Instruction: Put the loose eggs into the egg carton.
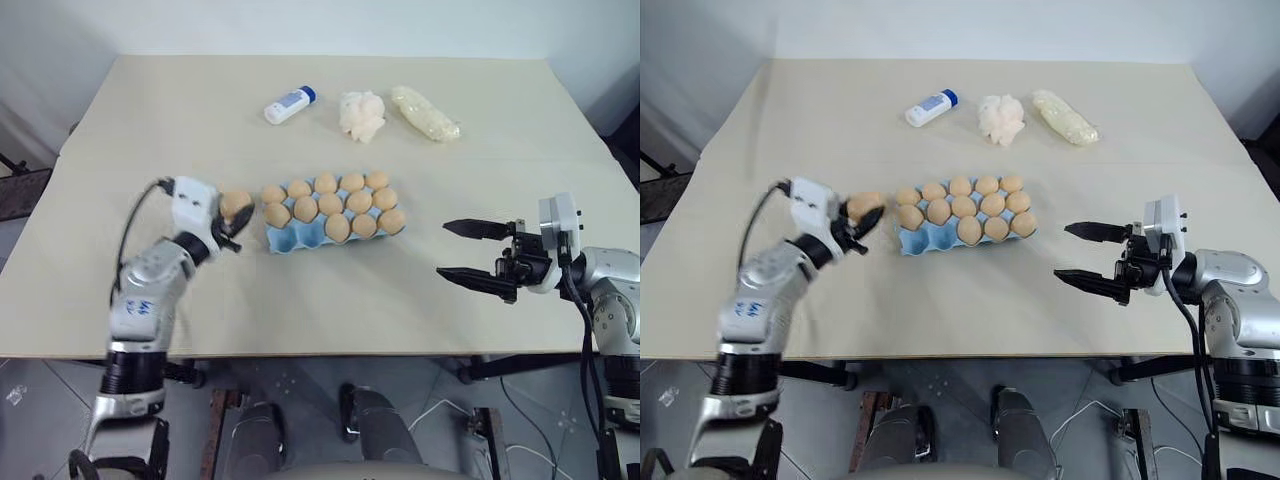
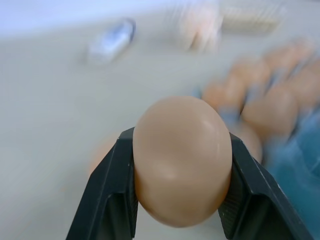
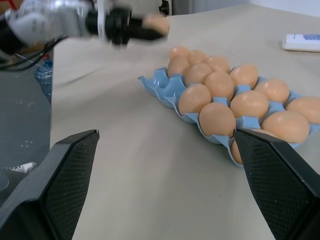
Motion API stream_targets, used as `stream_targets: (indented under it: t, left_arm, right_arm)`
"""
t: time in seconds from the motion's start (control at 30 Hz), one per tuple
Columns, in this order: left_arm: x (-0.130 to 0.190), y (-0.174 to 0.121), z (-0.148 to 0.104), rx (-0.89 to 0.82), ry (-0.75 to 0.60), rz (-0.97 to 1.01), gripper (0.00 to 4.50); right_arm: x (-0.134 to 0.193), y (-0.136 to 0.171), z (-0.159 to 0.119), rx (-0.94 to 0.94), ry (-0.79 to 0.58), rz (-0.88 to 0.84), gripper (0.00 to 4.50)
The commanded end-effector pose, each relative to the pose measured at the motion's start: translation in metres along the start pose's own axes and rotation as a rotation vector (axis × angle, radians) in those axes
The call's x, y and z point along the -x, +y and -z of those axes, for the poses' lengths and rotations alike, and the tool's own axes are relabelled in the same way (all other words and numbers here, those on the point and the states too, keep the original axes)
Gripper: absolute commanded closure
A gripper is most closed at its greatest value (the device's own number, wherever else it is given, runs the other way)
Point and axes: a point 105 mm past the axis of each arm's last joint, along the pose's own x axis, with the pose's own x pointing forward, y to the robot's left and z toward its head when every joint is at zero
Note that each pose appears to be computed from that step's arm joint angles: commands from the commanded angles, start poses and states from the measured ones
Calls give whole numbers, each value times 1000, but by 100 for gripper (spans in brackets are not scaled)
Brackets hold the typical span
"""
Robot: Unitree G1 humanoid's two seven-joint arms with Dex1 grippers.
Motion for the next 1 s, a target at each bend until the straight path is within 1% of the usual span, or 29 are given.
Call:
stream_targets:
  t: [0.03, 0.13, 0.2, 0.37, 0.53, 0.63, 0.73, 0.77, 0.8, 0.87, 0.9, 1.0]
  left_arm:
    - [-10, -13, -15, 22, -65, 186, 290]
    - [-22, -21, -18, 3, -71, 286, 290]
    - [-32, -31, -20, 27, -68, 362, 290]
    - [-50, -64, -3, 70, 11, 518, 290]
    - [-58, -79, 9, 82, 61, 566, 290]
    - [-60, -82, 15, 73, 90, 567, 290]
    - [-62, -82, 15, 73, 102, 559, 290]
    - [-61, -84, 14, 78, 106, 567, 221]
    - [-60, -84, 15, 79, 120, 571, 199]
    - [-59, -83, 14, 82, 133, 564, 132]
    - [-59, -82, 13, 81, 134, 554, 108]
    - [-58, -81, 8, 75, 126, 550, 14]
  right_arm:
    - [1, 1, -14, 58, -46, 8, 0]
    - [1, 1, -17, 68, -69, 6, 0]
    - [0, 1, -16, 70, -65, 9, 0]
    - [-1, 0, -13, 72, -65, 30, 0]
    - [2, 3, -10, 69, -64, 53, 0]
    - [5, 5, -9, 66, -60, 69, 0]
    - [6, 7, -7, 60, -55, 79, 0]
    - [7, 8, -6, 59, -54, 80, 0]
    - [7, 7, -6, 58, -53, 83, 0]
    - [7, 7, -6, 58, -54, 85, 0]
    - [6, 7, -6, 58, -54, 85, 0]
    - [6, 5, -6, 57, -51, 84, 0]
